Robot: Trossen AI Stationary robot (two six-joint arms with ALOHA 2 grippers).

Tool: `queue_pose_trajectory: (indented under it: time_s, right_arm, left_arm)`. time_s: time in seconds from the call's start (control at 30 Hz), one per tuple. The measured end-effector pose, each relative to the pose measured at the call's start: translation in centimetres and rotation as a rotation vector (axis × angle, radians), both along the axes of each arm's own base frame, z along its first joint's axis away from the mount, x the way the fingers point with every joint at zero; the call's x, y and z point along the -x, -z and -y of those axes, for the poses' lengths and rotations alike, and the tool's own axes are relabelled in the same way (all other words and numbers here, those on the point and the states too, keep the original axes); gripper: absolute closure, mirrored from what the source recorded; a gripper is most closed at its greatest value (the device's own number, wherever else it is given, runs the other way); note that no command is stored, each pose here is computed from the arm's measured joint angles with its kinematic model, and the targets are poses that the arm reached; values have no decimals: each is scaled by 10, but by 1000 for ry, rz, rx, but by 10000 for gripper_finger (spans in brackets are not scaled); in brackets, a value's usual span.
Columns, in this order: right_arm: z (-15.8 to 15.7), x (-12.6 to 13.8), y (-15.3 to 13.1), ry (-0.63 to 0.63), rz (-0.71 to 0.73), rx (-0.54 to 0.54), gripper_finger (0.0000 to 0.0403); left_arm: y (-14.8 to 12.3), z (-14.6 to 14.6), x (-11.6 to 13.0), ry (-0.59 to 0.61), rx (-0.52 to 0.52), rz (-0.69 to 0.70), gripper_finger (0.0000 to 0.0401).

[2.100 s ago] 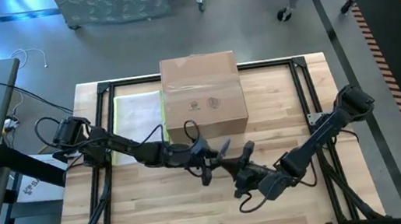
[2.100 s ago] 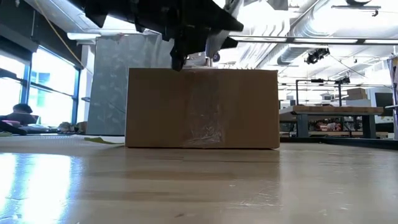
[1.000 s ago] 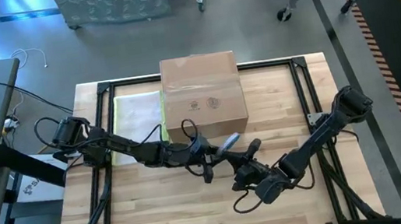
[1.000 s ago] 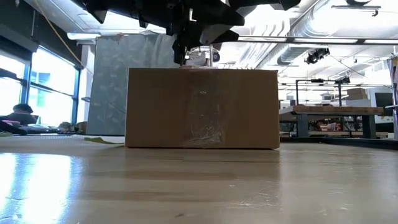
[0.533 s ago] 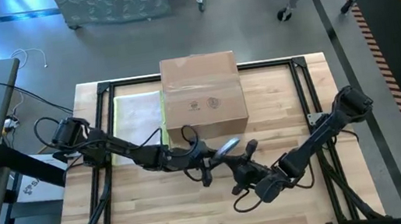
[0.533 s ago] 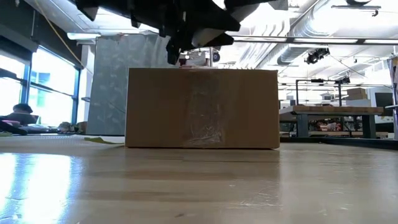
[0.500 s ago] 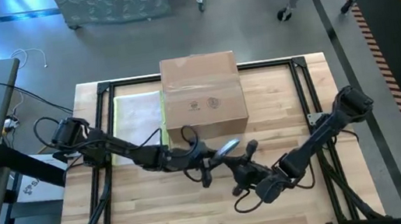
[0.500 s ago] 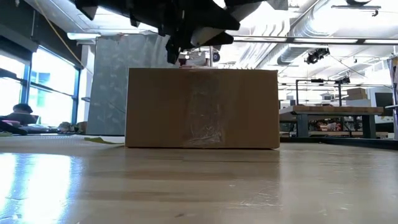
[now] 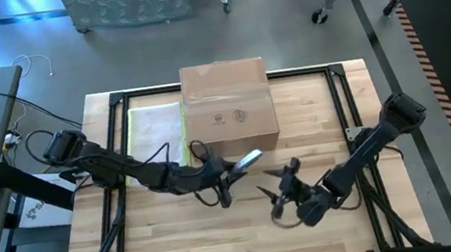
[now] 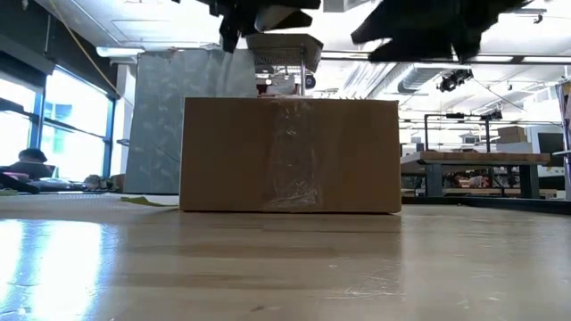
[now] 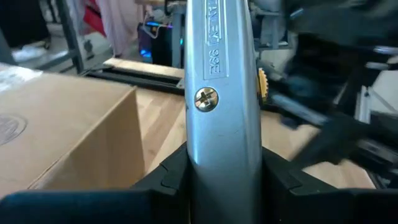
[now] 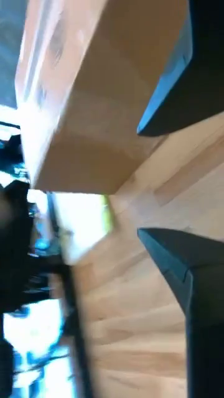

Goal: Unpack boxes
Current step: Prepare the silver cutter sliding the blade

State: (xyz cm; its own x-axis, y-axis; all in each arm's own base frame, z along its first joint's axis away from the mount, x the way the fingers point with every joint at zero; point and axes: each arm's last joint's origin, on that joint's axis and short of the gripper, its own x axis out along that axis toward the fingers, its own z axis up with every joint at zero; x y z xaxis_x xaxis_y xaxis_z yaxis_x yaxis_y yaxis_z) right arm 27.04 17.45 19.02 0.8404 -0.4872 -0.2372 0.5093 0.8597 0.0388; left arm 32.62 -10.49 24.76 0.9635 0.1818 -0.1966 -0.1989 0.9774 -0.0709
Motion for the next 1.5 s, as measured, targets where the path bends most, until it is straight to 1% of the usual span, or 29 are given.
queue_pose_trajectory:
  time_s: [0.1, 0.2, 0.3, 0.4, 0.47, 0.57, 0.67, 0.77, 0.9, 0.93, 1.03, 1.07, 1.1, 1.2, 1.3, 1.37, 1.43, 1.5]
  right_arm:
    - [9, 7, 5, 0, 180, -39, 134]
    - [20, 12, -5, -114, 329, -34, 127]
    - [33, 10, -18, -176, 455, 8, 126]
    - [43, 0, -28, -207, 488, 75, 126]
    - [49, -8, -35, -244, 512, 99, 126]
    - [55, -17, -44, -297, 559, 101, 128]
    - [60, -22, -47, -289, 568, 100, 144]
    - [61, -23, -45, -292, 543, 104, 187]
    - [60, -23, -45, -310, 549, 90, 289]
    - [60, -23, -45, -310, 546, 88, 295]
    - [64, -23, -47, -315, 494, 91, 295]
    - [66, -23, -48, -317, 463, 81, 295]
    - [68, -24, -49, -321, 425, 71, 295]
    - [73, -29, -57, -352, 297, 49, 295]
    - [74, -37, -67, -386, 153, 65, 295]
    - [74, -43, -74, -396, 63, 74, 295]
    - [76, -47, -81, -405, -16, 70, 295]
    - [77, -49, -87, -416, -65, 63, 295]
  left_arm:
    - [-3, 5, 1, 19, -28, 20, 306]
    - [-5, 10, 2, 37, -49, 38, 306]
    - [-6, 10, 2, 42, -62, 48, 306]
    - [-6, 10, 2, 40, -63, 44, 306]
    - [-6, 10, 2, 39, -62, 47, 306]
    - [-6, 10, 2, 40, -63, 44, 306]
    - [-6, 10, 2, 40, -63, 45, 306]
    - [-6, 10, 3, 35, -51, 43, 306]
    - [-4, 10, 3, 21, -52, 34, 306]
    - [-3, 9, 3, 17, -55, 24, 306]
    - [-1, 9, 3, 10, -62, -4, 305]
    - [0, 9, 4, 5, -58, -10, 295]
    - [1, 8, 4, -4, -52, -20, 276]
    - [6, 7, 5, -6, -30, -59, 202]
    - [10, 4, 4, 43, 4, -102, 151]
    - [11, 2, 3, 79, 26, -119, 134]
    - [11, -1, 2, 85, 30, -121, 128]
    - [11, -1, 2, 85, 21, -121, 129]
